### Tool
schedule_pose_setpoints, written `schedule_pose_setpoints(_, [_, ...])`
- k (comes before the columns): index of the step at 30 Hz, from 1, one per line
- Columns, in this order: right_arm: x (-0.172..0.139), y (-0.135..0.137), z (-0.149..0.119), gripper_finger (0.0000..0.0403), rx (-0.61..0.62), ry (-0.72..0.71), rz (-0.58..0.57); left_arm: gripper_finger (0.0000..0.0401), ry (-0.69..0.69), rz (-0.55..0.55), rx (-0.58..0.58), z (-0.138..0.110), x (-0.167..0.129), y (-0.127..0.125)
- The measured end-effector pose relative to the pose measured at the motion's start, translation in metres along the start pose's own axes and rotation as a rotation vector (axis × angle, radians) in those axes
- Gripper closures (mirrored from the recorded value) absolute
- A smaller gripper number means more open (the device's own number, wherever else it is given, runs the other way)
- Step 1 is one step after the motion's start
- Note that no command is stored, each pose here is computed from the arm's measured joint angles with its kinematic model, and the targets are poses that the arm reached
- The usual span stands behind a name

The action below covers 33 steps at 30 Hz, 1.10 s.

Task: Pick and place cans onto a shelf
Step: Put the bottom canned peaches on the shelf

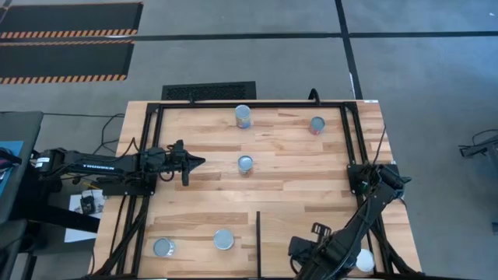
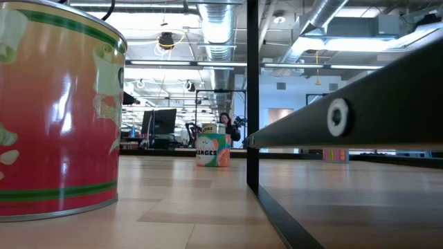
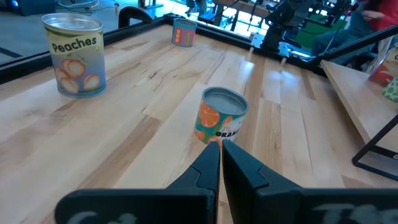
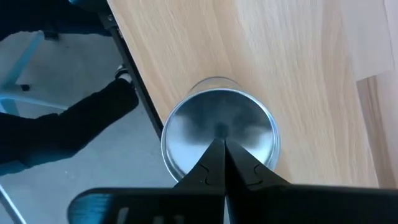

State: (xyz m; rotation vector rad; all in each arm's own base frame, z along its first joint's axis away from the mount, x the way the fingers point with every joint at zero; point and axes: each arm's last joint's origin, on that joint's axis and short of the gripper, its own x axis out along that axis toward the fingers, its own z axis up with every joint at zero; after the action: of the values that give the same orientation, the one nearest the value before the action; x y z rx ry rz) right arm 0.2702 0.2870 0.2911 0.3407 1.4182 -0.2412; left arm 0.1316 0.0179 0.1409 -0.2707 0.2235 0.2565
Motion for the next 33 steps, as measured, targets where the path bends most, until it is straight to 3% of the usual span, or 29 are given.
schedule_pose_setpoints(33, [0.016,0.002,-0.005,0.0392,-0.014,0.058,0.044,0.0395,0.026,-0.024,-0.002,-0.003,0.000,-0.003])
